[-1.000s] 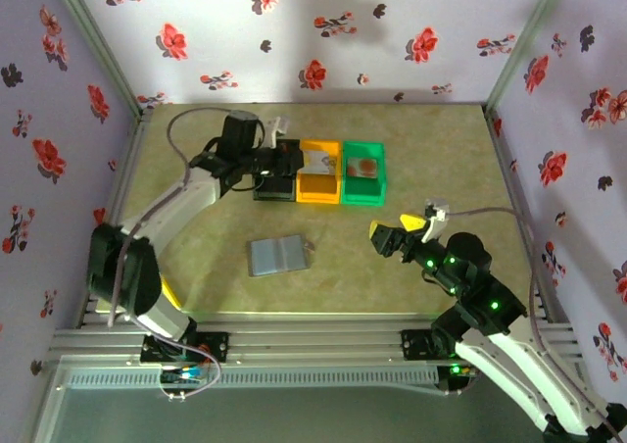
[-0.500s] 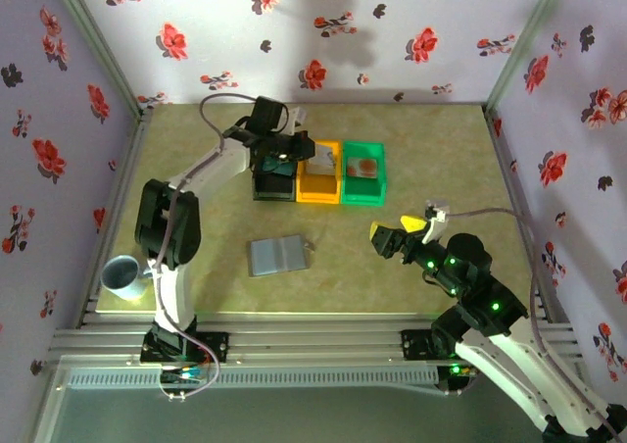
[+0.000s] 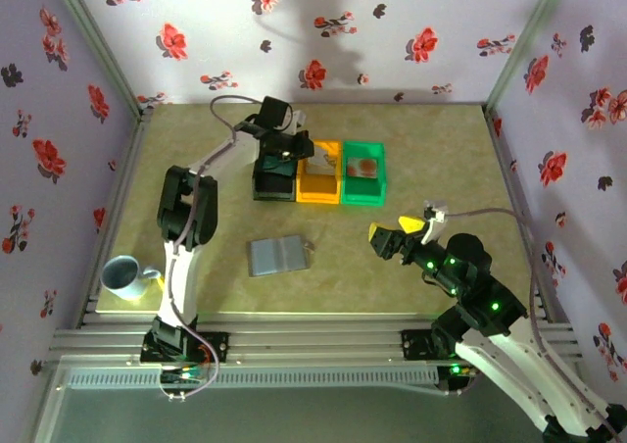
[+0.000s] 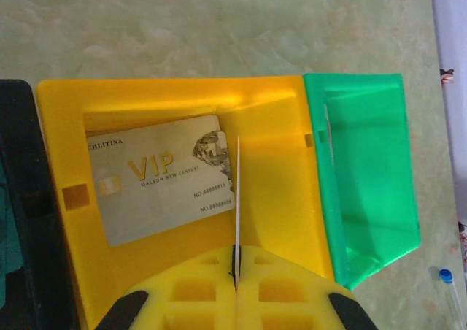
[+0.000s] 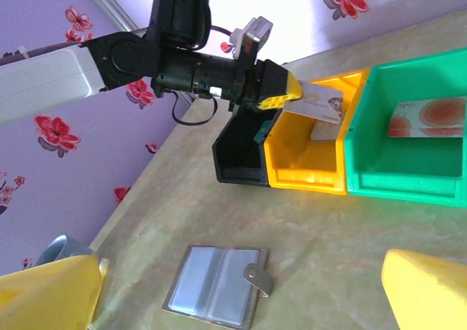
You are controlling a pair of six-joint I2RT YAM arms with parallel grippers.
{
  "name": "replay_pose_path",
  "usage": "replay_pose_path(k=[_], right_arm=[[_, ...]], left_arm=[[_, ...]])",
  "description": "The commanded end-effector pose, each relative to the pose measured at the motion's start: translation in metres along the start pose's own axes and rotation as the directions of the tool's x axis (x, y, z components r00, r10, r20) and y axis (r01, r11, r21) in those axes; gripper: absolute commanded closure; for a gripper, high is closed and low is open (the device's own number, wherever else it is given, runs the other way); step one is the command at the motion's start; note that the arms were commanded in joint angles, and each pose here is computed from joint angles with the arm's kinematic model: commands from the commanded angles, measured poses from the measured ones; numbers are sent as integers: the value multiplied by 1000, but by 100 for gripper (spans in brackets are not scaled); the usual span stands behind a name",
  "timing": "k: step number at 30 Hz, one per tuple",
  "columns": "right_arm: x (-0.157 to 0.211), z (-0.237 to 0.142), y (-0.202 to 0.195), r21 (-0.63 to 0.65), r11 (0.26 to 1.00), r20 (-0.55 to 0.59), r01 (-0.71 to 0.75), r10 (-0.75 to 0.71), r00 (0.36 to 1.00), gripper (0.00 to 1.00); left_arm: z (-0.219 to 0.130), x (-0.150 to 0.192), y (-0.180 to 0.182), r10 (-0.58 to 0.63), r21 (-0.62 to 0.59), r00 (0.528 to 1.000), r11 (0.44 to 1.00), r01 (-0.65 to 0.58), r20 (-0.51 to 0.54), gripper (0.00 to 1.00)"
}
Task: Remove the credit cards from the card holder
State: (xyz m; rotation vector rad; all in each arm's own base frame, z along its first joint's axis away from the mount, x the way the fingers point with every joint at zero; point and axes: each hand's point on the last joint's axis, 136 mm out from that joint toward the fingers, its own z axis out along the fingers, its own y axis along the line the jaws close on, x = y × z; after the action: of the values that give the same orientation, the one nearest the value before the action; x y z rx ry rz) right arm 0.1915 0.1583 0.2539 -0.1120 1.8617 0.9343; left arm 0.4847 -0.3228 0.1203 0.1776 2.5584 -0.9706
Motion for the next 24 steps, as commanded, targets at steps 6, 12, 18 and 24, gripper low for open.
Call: replay_pose_path(k=[6, 12, 18, 24], right_arm=[[-3, 2, 7, -44, 999, 20, -1, 2, 1000, 1], [-1, 3, 9, -59, 998, 9, -3, 4, 1000, 1], [1, 4, 9, -65, 998, -1, -5, 5, 1000, 1], [3, 5, 10, -71, 997, -7, -6, 6, 1000, 1]], left_arm=[[18, -5, 5, -36, -7, 999, 999, 36, -25, 100], [31, -4, 2, -37, -3, 999, 999, 37, -40, 100], [41, -1, 2, -41, -6, 998, 999, 41, -56, 100], [44, 2, 5, -45, -14, 997, 999, 44, -67, 100]])
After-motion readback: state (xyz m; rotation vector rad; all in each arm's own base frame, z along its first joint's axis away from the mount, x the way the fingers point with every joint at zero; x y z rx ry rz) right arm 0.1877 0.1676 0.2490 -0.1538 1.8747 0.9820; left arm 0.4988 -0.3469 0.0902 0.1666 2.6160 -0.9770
